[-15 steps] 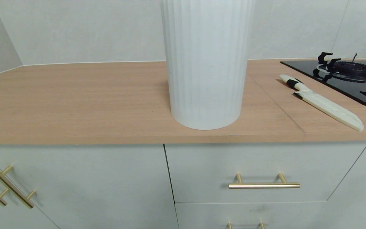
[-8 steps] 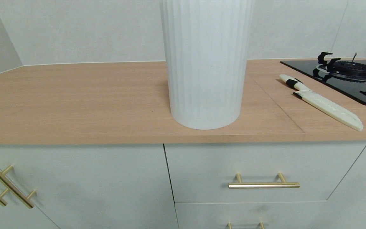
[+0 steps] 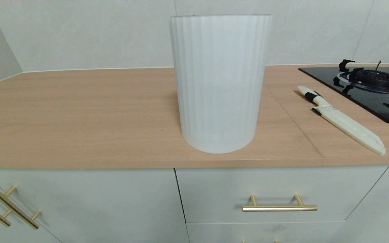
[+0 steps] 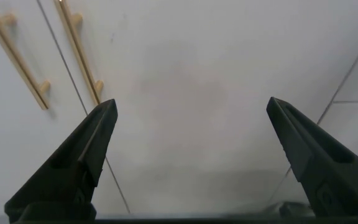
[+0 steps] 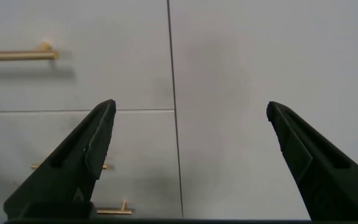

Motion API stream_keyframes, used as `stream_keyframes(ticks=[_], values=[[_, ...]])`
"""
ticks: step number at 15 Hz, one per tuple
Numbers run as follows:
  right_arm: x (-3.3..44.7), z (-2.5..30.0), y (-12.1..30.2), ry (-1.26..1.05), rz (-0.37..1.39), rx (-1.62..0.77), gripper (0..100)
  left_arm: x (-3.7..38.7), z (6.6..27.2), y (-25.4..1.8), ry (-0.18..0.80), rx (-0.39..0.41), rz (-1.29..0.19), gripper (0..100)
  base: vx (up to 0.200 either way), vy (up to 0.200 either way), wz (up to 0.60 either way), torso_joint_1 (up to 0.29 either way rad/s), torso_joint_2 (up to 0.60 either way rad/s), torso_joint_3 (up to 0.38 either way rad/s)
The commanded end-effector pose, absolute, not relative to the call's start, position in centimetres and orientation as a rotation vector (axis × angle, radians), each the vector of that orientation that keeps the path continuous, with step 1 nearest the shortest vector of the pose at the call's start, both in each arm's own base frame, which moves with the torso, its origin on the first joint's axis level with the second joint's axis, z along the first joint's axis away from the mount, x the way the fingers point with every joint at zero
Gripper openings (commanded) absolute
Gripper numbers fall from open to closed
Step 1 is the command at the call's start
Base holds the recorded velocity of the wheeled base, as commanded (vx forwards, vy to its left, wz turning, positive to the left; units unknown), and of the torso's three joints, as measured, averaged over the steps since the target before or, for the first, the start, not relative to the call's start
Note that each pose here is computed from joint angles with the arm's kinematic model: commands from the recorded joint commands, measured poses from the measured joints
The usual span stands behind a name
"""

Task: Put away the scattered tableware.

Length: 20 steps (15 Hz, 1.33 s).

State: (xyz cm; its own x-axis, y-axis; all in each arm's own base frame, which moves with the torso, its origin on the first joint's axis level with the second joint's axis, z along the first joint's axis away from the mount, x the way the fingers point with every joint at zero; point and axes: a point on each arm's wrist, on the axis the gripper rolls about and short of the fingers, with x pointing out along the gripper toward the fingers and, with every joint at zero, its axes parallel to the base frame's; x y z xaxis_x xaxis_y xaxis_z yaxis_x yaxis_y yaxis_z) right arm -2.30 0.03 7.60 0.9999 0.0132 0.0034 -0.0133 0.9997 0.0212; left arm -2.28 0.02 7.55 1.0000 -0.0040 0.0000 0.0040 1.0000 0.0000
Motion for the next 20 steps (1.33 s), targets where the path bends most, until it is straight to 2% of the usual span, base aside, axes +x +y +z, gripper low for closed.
stream_keyframes(ticks=[1, 9, 20], values=[[-2.29, 7.61, 0.03, -0.003, 0.014, 0.021, 100, -2.28, 7.55, 0.02, 0.000, 0.000, -0.005, 100, 0.000, 0.000, 0.00, 0.129, -0.58, -0.290], [-2.29, 7.59, 0.03, -0.001, 0.015, 0.021, 100, -2.28, 7.55, 0.02, 0.000, 0.000, -0.005, 100, 0.000, 0.000, 0.00, 0.167, -0.48, -0.294], [-2.29, 7.59, 0.03, -0.001, 0.014, 0.021, 100, -2.28, 7.55, 0.02, 0.000, 0.000, -0.005, 100, 0.000, 0.000, 0.00, 0.222, -0.50, -0.288]])
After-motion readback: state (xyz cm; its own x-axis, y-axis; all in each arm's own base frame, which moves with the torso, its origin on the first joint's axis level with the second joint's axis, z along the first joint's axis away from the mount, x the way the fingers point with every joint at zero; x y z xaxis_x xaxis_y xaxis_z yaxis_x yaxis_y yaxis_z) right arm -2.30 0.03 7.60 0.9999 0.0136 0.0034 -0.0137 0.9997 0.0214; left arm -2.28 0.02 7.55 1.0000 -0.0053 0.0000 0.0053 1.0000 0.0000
